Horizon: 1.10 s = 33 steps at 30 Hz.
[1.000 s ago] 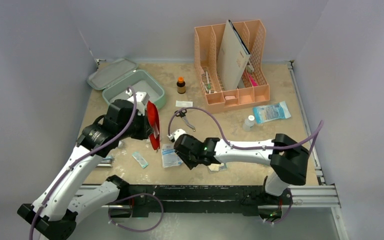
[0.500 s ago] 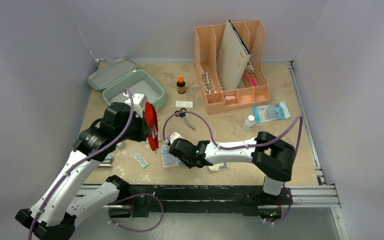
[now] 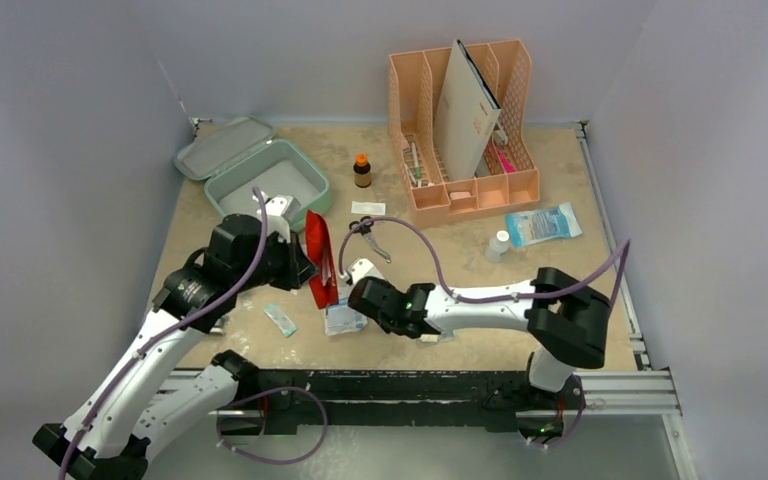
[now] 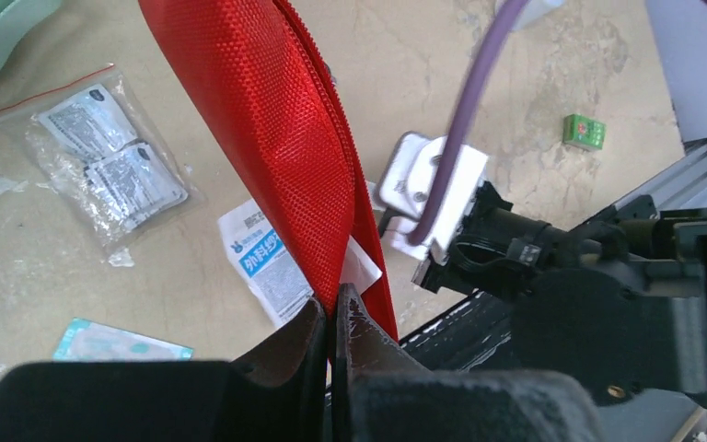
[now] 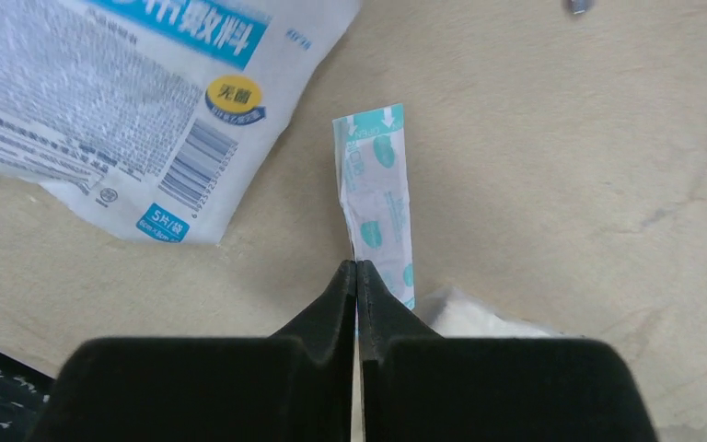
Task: Organize the medicine kit
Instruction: Pick up the medical item at the center of the board, then place the medical item at the medicine pouch.
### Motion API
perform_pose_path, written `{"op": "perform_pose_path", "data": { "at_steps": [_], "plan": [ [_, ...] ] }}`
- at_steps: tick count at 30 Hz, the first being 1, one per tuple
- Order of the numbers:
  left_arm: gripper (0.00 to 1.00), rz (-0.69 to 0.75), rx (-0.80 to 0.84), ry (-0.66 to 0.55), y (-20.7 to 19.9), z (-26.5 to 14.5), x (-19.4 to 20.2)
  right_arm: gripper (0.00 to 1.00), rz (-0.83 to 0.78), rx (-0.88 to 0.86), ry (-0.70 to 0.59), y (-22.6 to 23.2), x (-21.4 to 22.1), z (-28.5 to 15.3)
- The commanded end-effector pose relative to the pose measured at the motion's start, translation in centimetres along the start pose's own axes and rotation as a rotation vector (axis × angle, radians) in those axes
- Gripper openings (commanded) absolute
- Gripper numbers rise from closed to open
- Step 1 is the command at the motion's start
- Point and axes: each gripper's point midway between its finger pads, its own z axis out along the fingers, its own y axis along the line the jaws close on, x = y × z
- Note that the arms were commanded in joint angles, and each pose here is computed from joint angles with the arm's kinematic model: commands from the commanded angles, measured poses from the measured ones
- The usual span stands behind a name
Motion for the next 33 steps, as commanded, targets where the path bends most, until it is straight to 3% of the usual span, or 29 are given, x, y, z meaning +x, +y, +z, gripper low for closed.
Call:
{"op": "perform_pose_path", "data": {
  "at_steps": [1, 5, 10, 18, 24, 33],
  "plan": [
    [0.0, -0.052, 0.1, -0.146, -2.1, -0.6, -2.5, 0.0, 0.146, 0.07, -0.124, -2.3, -3.0, -2.4],
    [0.0, -0.049, 0.251, -0.263, -4.3, -1.5, -3.6, 0.0, 0.25, 0.055, -0.196, -3.7, -5.0, -5.0],
    [0.0, -0.038, 0.305, -0.192, -5.5, -0.4, -3.6, 0.0, 0.394, 0.035, -0.349, -5.9, -8.2, -10.2],
    [0.0, 0.022, 0.251, -0.158, -4.1, 1.9, -3.0, 0.0, 0.548, -0.342, -0.59, -3.8, -12.9, -19.4],
    [0.0, 0.081, 0.284, -0.145, -4.5, 3.0, -3.1, 0.0, 0.644, -0.546, -0.653, -2.0, -15.1, -22.9],
    [0.0, 0.098, 0.375, -0.132, -5.9, 2.8, -2.7, 0.0, 0.735, -0.695, -0.67, 0.5, -19.2, -23.9]
  ]
}}
